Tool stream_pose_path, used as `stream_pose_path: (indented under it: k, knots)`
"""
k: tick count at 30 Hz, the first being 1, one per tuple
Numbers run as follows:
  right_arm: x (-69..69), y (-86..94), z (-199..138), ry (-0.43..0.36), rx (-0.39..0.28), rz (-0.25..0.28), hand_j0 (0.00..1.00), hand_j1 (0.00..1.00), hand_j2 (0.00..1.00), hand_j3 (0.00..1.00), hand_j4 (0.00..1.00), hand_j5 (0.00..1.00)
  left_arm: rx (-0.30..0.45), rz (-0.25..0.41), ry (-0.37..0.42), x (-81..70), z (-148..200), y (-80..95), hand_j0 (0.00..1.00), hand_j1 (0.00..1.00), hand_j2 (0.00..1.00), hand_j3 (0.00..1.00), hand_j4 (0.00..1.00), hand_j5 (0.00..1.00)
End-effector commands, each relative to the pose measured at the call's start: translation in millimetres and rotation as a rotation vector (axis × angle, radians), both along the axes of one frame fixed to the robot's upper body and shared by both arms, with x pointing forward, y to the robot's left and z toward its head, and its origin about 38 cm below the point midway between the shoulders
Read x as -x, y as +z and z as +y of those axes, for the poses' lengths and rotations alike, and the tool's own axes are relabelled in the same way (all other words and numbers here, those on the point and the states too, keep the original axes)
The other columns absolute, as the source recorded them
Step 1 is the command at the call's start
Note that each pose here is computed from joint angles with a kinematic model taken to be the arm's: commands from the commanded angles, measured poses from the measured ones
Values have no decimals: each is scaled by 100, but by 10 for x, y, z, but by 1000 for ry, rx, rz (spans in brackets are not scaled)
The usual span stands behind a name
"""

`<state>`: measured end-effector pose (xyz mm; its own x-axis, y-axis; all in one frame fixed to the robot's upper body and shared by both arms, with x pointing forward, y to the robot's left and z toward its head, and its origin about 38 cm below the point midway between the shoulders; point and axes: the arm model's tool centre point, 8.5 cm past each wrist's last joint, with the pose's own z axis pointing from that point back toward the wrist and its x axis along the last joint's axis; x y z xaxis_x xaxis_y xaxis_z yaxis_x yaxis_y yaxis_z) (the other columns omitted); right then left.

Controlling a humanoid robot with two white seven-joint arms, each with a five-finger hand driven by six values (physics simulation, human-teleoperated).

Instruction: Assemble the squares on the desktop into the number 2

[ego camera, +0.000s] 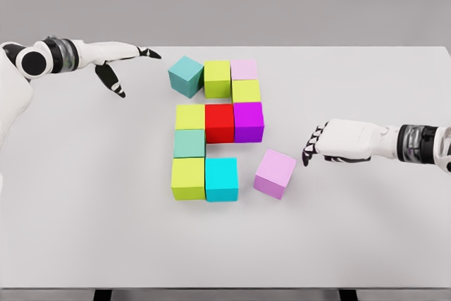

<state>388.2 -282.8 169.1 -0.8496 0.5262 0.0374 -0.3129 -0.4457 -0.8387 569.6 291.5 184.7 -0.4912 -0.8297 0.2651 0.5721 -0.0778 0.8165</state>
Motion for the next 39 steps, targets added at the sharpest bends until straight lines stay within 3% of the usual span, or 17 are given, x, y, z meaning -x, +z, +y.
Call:
stream_pose_path:
  k: [1,14,39]
  knots:
    - [-8,-11,27,-2,-15,5,58,58,58,58,58,58,5,1,3,-2,0,5,100,100,100,100,100,100]
    - [35,-95,142,18,-39,26,58,58,58,58,58,58,-36,29,-15,22,-15,-57,100,100,100,100,100,100]
    - [37,-97,378,51,-100,26,58,58,58,58,58,58,-48,15,-56,30,-164,-62,100,100,100,100,100,100]
